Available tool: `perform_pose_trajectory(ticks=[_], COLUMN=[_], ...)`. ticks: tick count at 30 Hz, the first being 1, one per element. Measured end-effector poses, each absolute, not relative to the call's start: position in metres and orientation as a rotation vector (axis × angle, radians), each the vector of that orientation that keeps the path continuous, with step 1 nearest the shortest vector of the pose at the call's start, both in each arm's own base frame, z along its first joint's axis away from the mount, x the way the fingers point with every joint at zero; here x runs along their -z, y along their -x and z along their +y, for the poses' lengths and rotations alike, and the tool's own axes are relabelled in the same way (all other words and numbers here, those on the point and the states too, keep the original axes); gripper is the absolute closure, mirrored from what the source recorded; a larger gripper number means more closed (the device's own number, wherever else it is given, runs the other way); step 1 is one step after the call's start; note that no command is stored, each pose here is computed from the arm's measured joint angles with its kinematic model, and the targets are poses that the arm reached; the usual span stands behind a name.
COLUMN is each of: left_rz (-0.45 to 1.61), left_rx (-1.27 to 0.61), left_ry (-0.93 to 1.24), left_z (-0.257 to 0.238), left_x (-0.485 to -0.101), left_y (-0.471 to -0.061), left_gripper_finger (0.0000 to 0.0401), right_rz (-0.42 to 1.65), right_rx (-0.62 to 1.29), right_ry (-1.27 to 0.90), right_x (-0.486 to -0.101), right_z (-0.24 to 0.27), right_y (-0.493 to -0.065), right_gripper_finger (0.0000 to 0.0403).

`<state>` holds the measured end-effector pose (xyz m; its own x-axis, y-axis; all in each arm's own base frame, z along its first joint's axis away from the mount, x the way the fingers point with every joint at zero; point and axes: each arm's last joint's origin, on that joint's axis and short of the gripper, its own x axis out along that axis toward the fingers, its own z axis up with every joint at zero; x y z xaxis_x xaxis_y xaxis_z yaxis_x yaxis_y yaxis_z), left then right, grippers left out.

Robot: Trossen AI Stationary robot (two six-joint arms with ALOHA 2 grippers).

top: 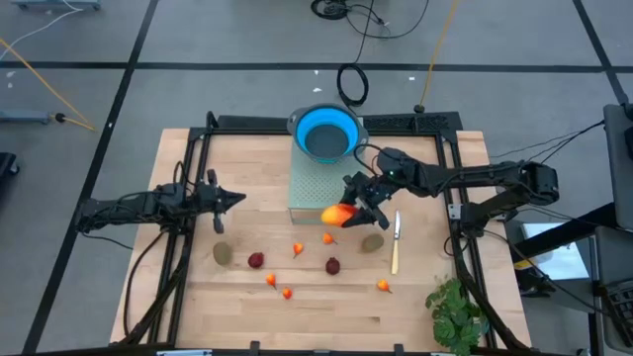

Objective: Pick & Place Fruit
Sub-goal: Put the mango into the blue strainer bowl on the shelf

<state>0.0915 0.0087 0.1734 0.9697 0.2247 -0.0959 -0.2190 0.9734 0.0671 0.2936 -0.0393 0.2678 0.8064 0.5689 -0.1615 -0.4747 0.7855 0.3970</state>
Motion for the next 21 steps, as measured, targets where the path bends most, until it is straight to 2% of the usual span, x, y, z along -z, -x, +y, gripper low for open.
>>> perform_pose_trajectory(ticks=[10, 21], left_rz=[0.103, 0.103], left_rx=[-0.244, -0.244], left_ry=[-0.057, -0.057], left_z=[0.009, 0.009], left_x=[-0.173, -0.173], left_y=[-0.091, -0.091], left_gripper_finger=[0.0391, 0.0391], right_rz=[0.286, 0.223], right_rx=[-0.416, -0.026], right_ry=[-0.135, 0.107], right_x=[-0.282, -0.313], right_z=[-0.038, -0.043], right_y=[-0.271, -0.241], right_gripper_finger=[0.0172, 0.0171])
